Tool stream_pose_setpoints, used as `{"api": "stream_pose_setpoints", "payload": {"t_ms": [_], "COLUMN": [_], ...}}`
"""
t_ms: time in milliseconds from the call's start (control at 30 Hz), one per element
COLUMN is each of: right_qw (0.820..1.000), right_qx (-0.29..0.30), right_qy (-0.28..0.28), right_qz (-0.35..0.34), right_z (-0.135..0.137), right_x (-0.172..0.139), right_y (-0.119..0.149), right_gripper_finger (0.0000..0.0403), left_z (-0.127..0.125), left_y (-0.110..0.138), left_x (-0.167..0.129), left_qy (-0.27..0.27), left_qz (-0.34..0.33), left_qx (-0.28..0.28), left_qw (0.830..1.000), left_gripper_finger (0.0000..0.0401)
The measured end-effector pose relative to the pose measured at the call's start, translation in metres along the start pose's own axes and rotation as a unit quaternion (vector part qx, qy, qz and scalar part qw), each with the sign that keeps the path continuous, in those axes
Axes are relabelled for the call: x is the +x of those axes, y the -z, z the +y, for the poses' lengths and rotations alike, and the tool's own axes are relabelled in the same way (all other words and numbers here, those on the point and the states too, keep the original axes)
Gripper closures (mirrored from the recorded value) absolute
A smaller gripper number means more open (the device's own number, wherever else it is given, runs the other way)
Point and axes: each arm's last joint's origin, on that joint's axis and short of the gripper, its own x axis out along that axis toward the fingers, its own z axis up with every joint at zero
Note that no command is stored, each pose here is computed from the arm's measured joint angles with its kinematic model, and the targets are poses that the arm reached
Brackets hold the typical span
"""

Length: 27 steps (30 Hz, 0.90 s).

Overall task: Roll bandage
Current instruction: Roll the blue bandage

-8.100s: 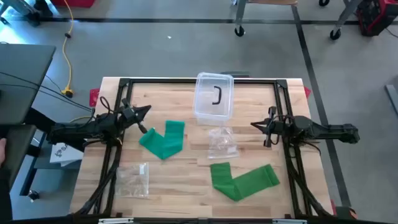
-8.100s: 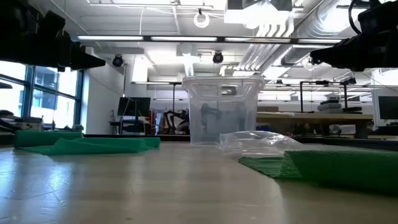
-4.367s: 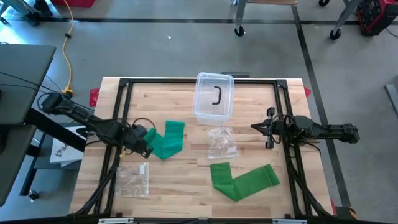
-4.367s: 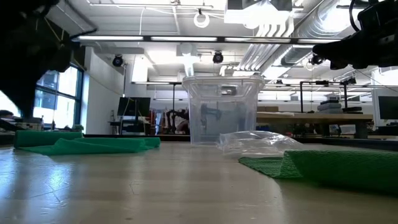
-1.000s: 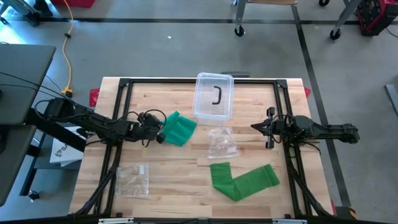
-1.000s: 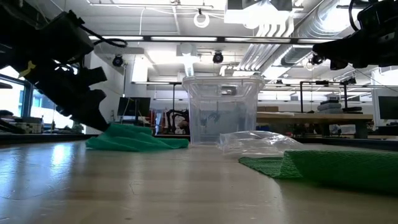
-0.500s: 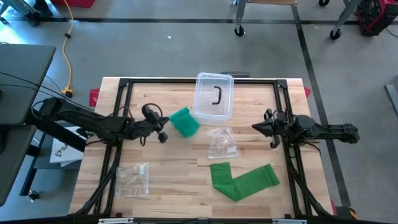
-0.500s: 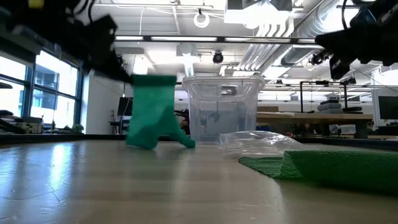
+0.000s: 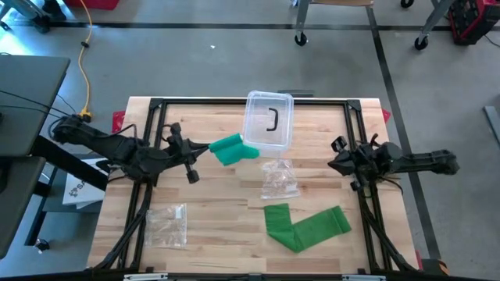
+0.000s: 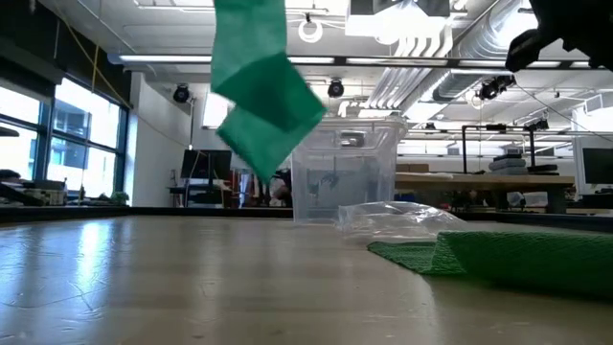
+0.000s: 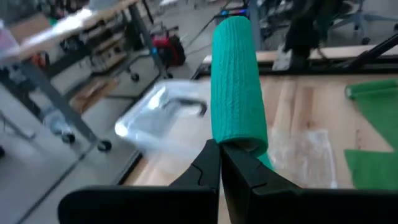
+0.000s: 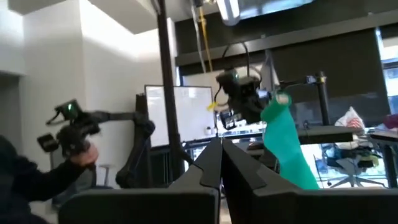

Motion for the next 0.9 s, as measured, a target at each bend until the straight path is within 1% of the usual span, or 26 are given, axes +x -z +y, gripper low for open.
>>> {"api": "stream_pose_setpoints", "payload": {"t_ms": [133,200,333,433,567,600,667,767,900], "right_qw": [0.999,0.998,0.994,0.994,0.992,0.990,0.988,0.981,0.964], "right_qx": [-0.020,-0.035,-0.052,-0.024,0.055,0.068,0.076,0.069,0.055], "right_qy": [-0.031,-0.049,-0.078,-0.085,-0.085,-0.084,-0.082,-0.081,-0.068], "right_qz": [0.002,0.013,0.050,0.071,0.080,0.085,0.107,0.164,0.251], "right_z": [0.004,0.008,0.015,0.018,0.023,0.024,0.024,0.025,0.026], "right_x": [0.014,0.025,0.062,0.100,0.152,0.165,0.187,0.213,0.238], "right_y": [0.007,0.011,0.015,0.014,0.009,0.008,0.007,0.004,-0.002], "right_gripper_finger": [0.0403,0.0403,0.0403,0.0403,0.0403,0.0403,0.0403,0.0403,0.0403], "left_z": [-0.007,-0.010,-0.010,-0.010,-0.008,-0.008,-0.008,-0.008,-0.009], "left_y": [-0.017,-0.025,-0.037,-0.043,-0.049,-0.050,-0.052,-0.052,-0.051], "left_x": [-0.009,-0.014,-0.026,-0.033,-0.041,-0.043,-0.045,-0.048,-0.052], "left_qy": [0.006,0.018,0.024,0.010,0.003,0.002,-0.004,-0.023,-0.044], "left_qz": [-0.020,-0.029,-0.049,-0.059,-0.070,-0.072,-0.074,-0.077,-0.079], "left_qx": [0.022,0.027,0.015,0.008,-0.002,-0.005,-0.009,-0.010,-0.010], "left_qw": [1.000,0.999,0.998,0.998,0.998,0.997,0.997,0.997,0.996], "left_gripper_finger": [0.0401,0.0401,0.0401,0.0401,0.0401,0.0401,0.0401,0.0401,0.0401]}}
